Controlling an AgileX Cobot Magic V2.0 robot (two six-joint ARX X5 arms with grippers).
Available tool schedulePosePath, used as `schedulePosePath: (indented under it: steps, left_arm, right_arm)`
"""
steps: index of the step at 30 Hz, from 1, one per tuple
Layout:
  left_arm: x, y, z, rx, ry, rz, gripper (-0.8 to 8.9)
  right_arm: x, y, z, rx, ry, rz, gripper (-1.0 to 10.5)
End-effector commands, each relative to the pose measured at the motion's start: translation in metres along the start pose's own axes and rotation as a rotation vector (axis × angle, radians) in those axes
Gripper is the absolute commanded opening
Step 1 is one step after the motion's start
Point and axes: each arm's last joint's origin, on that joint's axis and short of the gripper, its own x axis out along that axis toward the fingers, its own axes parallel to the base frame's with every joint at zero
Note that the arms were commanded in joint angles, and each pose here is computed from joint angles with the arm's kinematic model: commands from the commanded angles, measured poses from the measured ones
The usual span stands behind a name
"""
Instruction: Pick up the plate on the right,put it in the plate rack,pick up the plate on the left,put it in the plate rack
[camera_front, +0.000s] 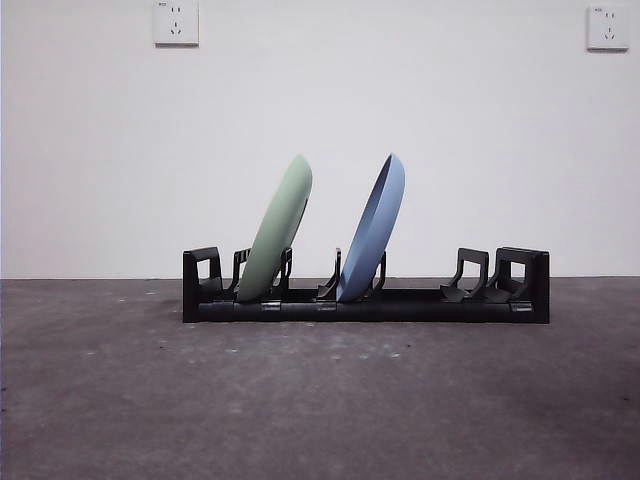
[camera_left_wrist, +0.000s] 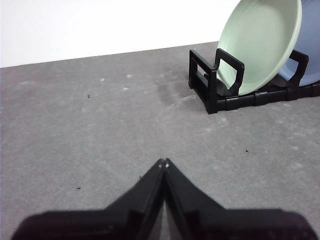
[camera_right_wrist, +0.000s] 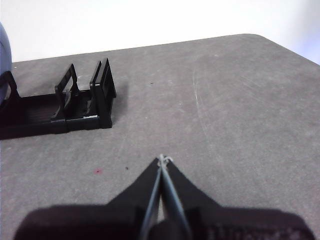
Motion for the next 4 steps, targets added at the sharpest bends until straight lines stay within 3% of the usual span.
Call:
schedulePosePath:
  steps: [1,4]
  left_arm:
    - [0.0011,0.0004,-0.0031,-0.008,0.006,0.005,-0.04]
    - [0.0011,0.0004,-0.0031,-0.008,0.006,0.005,-0.04]
  right_arm:
    - [0.0008,-0.0002,-0.0023,0.011,0.003,-0.001,0.0]
    - [0.0008,-0.0002,-0.0023,0.011,0.003,-0.001,0.0]
